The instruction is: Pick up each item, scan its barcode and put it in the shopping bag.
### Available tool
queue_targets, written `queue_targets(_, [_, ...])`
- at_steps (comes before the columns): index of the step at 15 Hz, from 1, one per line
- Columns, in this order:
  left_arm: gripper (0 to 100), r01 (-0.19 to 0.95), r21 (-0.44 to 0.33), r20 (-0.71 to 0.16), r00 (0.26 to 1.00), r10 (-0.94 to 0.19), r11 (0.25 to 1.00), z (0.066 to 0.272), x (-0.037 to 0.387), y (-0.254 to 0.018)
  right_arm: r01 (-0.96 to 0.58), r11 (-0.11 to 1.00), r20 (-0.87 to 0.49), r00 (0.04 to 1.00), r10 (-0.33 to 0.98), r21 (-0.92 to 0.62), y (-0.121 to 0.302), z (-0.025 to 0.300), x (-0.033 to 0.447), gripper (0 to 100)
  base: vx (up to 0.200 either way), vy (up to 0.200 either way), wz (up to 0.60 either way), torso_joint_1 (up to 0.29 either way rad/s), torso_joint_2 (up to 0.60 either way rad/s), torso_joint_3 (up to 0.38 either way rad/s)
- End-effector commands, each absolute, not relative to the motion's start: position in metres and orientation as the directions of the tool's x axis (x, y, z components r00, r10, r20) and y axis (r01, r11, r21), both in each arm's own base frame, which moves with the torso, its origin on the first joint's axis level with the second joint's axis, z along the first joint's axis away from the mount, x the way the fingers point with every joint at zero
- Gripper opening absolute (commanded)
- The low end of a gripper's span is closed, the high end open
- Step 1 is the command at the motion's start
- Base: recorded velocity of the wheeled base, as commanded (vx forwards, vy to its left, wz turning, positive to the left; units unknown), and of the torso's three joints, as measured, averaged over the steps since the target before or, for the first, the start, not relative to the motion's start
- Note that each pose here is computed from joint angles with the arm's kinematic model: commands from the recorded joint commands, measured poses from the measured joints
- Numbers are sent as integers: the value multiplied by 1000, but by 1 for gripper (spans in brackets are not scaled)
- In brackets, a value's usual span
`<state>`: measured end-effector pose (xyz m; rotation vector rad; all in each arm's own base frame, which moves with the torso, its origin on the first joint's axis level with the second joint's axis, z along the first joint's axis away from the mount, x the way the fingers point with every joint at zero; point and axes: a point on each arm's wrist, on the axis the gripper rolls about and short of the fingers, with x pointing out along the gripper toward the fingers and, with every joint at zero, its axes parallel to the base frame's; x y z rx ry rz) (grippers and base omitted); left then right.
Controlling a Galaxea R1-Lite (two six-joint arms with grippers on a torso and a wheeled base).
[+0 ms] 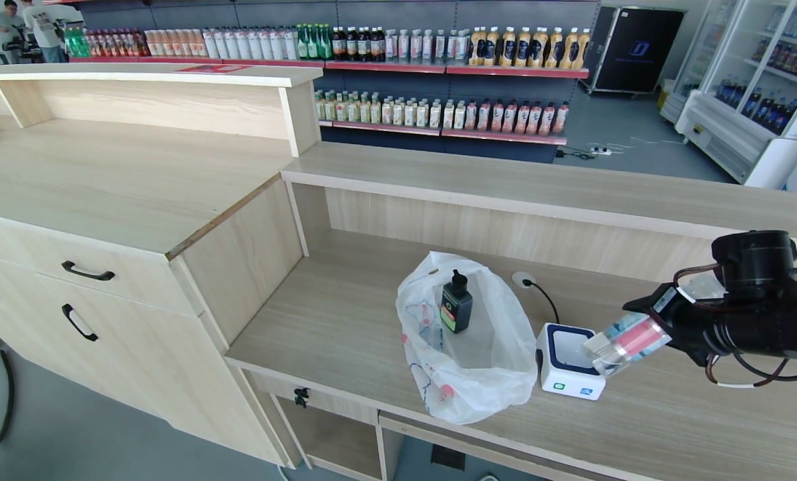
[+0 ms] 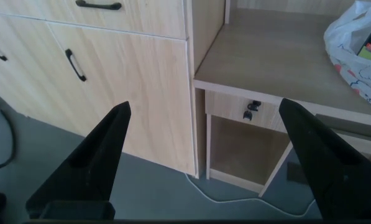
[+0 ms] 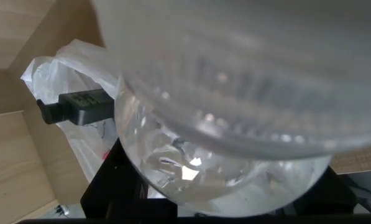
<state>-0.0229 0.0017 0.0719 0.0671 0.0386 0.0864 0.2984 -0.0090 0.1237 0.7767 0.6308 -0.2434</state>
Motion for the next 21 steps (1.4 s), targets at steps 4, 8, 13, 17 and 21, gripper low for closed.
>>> queue_targets(4, [100,-85,69,-35,996,87,994,72,-23,2,437,696,-625,780,22,569,-8,118,298,0,0,0,0,0,0,0])
queue_targets(8, [100,-86,69,-35,995,89,994,72,-23,2,442,693,-627,779,18,570,-9,117,298,0,0,0,0,0,0,0])
queue_targets(13, [100,-86,69,-35,995,89,994,72,-23,2,433,698,-619,785,20,571,-9,119,301,0,0,0,0,0,0,0])
queue_targets(17, [100,-86,69,-35,995,89,994,72,-23,2,315,820,-536,844,-12,477,-6,141,289,0,0,0,0,0,0,0])
queue_targets(21, [100,-86,69,-35,995,89,994,72,-23,2,31,992,-375,924,-74,-120,4,169,256,0,0,0,0,0,0,0])
